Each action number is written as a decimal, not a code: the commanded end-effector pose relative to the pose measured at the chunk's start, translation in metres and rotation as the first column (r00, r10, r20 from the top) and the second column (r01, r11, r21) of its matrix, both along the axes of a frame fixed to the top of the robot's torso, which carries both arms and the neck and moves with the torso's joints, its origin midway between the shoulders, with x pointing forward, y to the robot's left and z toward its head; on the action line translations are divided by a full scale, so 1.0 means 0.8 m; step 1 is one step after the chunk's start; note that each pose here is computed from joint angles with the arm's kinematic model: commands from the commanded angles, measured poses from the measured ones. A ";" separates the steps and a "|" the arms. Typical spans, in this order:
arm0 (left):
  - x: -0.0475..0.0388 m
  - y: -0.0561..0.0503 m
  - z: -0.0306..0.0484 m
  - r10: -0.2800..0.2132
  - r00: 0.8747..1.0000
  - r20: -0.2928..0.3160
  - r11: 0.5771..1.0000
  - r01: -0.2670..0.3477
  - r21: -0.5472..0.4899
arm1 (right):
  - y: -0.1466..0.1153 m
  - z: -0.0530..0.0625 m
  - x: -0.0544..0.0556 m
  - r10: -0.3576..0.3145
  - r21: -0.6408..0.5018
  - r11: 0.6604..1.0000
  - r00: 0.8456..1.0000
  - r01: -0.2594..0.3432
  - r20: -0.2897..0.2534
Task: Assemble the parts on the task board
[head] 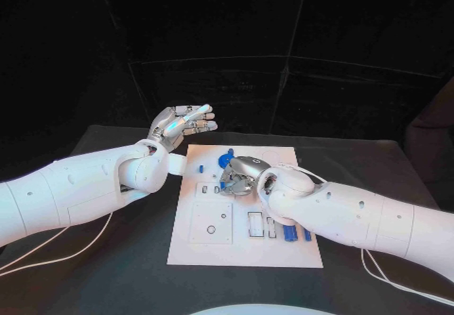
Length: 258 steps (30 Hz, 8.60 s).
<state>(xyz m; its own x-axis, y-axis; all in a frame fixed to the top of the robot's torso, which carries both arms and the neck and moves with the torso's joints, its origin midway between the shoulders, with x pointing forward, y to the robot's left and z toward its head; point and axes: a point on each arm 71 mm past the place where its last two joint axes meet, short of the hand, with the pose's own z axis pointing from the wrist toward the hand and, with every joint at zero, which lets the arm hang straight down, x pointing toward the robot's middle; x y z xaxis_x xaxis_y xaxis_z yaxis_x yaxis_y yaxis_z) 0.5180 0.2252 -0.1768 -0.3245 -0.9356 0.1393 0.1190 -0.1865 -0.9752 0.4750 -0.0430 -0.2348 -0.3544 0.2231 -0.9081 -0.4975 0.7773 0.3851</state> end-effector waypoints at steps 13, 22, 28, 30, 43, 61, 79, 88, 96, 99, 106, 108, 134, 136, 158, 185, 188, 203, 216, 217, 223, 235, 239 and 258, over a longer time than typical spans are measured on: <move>0.000 -0.001 0.0022 -0.010 1.000 0.005 1.000 0.010 -0.011 | 0.000 -0.011 -0.004 0.012 -0.082 0.996 0.999 -0.015 -0.048; 0.000 -0.001 0.0021 -0.010 1.000 0.004 1.000 0.010 -0.011 | -0.001 -0.010 -0.002 -0.005 -0.068 0.998 1.000 0.003 -0.031; 0.000 -0.001 0.0020 -0.011 1.000 0.003 1.000 0.011 -0.011 | -0.001 -0.009 -0.002 -0.013 -0.062 0.998 1.000 0.012 -0.020; 0.000 -0.001 0.0020 -0.011 1.000 0.003 1.000 0.011 -0.011 | -0.001 -0.008 -0.002 -0.015 -0.061 0.998 1.000 0.014 -0.019; 0.001 -0.001 0.0019 -0.013 1.000 0.003 1.000 0.013 -0.009 | -0.001 -0.003 -0.001 -0.035 -0.023 0.999 0.999 0.036 0.017; 0.000 0.004 -0.0026 -0.116 0.993 0.023 0.980 0.110 0.167 | -0.059 0.052 -0.023 0.088 0.280 0.950 0.981 -0.135 0.174; -0.015 -0.005 -0.0414 -0.180 0.845 -0.504 0.485 0.522 0.702 | -0.219 0.117 0.028 -0.164 0.384 0.909 0.986 0.163 -0.031; -0.005 -0.036 -0.0461 -0.065 0.817 -0.573 0.292 0.565 0.772 | -0.235 0.116 0.039 -0.196 0.378 0.903 0.979 0.204 -0.061; 0.002 -0.050 -0.0481 -0.011 0.813 -0.582 0.200 0.572 0.796 | -0.237 0.115 0.043 -0.202 0.368 0.906 0.977 0.211 -0.063; 0.005 -0.055 -0.0484 0.000 0.813 -0.582 0.182 0.573 0.799 | -0.237 0.115 0.044 -0.204 0.362 0.908 0.977 0.211 -0.060; 0.009 -0.063 -0.0493 0.017 0.811 -0.585 0.141 0.577 0.805 | -0.236 0.114 0.046 -0.206 0.356 0.910 0.977 0.213 -0.058; 0.010 -0.064 -0.0496 0.019 0.810 -0.587 0.132 0.580 0.804 | -0.236 0.114 0.046 -0.207 0.354 0.910 0.977 0.214 -0.057; 0.019 -0.087 -0.0579 0.021 0.792 -0.610 0.070 0.608 0.791 | -0.232 0.112 0.051 -0.210 0.346 0.912 0.976 0.218 -0.062; 0.019 -0.088 -0.0582 0.021 0.791 -0.611 0.068 0.609 0.790 | -0.232 0.112 0.051 -0.210 0.346 0.913 0.976 0.218 -0.063; 0.019 -0.101 -0.0613 0.007 0.776 -0.631 0.036 0.631 0.775 | -0.227 0.110 0.053 -0.200 0.341 0.916 0.977 0.212 -0.069; 0.021 -0.103 -0.0621 0.006 0.776 -0.631 0.000 0.631 0.776 | -0.222 0.108 0.055 -0.191 0.335 0.919 0.978 0.207 -0.079; 0.021 -0.104 -0.0620 0.003 0.777 -0.630 0.002 0.630 0.777 | -0.222 0.108 0.055 -0.190 0.334 0.920 0.978 0.206 -0.080; 0.022 -0.107 -0.0623 -0.001 0.779 -0.627 0.005 0.627 0.779 | -0.220 0.107 0.056 -0.187 0.331 0.921 0.979 0.205 -0.086; 0.022 -0.108 -0.0628 -0.001 0.778 -0.629 0.003 0.629 0.778 | -0.218 0.106 0.056 -0.182 0.327 0.923 0.979 0.202 -0.092; 0.022 -0.108 -0.0628 -0.002 0.777 -0.629 0.002 0.629 0.777 | -0.218 0.106 0.056 -0.182 0.327 0.923 0.979 0.203 -0.093; 0.021 -0.109 -0.0627 -0.006 0.777 -0.629 0.003 0.629 0.777 | -0.218 0.106 0.057 -0.182 0.324 0.924 0.979 0.204 -0.096; 0.020 -0.112 -0.0624 -0.038 0.778 -0.628 0.026 0.629 0.777 | -0.217 0.104 0.057 -0.180 0.317 0.926 0.978 0.205 -0.105; 0.019 -0.110 -0.0624 -0.042 0.775 -0.630 0.049 0.632 0.774 | -0.218 0.104 0.058 -0.181 0.315 0.926 0.978 0.206 -0.107; 0.006 -0.087 -0.0579 -0.001 0.805 -0.593 0.161 0.586 0.794 | -0.226 0.103 0.062 -0.190 0.312 0.927 0.977 0.210 -0.093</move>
